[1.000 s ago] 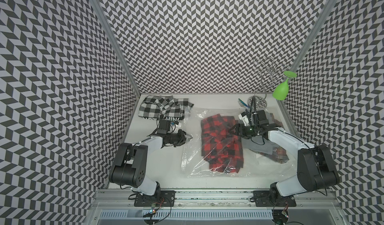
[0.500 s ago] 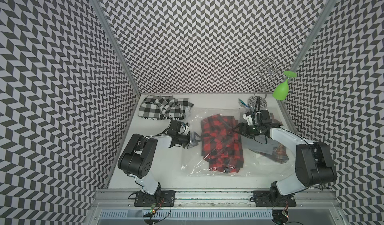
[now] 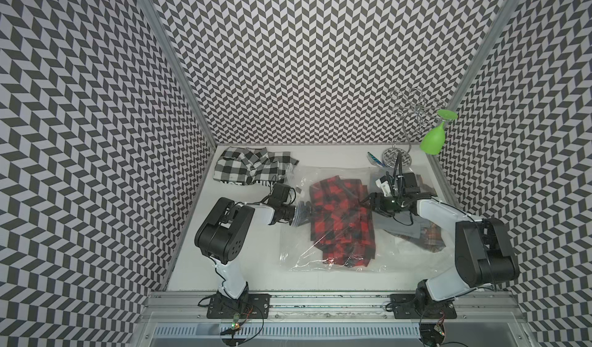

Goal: Take the shirt out of the vacuum bag
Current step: Take out the shirt from the vacuum bag.

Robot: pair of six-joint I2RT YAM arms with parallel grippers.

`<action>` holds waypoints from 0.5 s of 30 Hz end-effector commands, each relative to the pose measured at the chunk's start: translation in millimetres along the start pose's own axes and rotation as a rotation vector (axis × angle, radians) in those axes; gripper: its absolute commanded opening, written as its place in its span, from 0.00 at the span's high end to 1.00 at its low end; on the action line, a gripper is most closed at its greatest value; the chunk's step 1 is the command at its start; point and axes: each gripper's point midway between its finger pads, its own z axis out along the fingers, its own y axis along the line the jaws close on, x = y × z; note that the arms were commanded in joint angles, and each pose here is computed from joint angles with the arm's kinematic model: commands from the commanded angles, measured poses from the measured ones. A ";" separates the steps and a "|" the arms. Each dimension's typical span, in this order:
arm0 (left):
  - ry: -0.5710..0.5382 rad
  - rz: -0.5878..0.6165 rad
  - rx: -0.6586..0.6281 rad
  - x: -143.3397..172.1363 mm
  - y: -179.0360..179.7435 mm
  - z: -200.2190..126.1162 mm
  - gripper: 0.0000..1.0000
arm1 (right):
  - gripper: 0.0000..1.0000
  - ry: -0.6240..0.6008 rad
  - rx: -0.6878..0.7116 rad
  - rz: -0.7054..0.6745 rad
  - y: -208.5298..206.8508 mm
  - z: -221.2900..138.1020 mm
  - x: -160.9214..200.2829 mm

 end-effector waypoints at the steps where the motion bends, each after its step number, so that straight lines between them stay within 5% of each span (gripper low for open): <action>1: -0.017 0.007 -0.043 -4.6 7.4 10.9 0.34 | 0.31 -0.015 0.001 -0.014 -5.8 3.1 -2.1; 10: -0.005 0.048 0.006 -8.0 -14.8 12.3 0.92 | 0.35 -0.004 0.010 0.003 -12.0 6.0 4.8; 15: -0.016 0.088 0.038 -13.1 -41.3 0.8 1.00 | 0.36 0.004 0.026 0.008 -16.0 7.4 7.2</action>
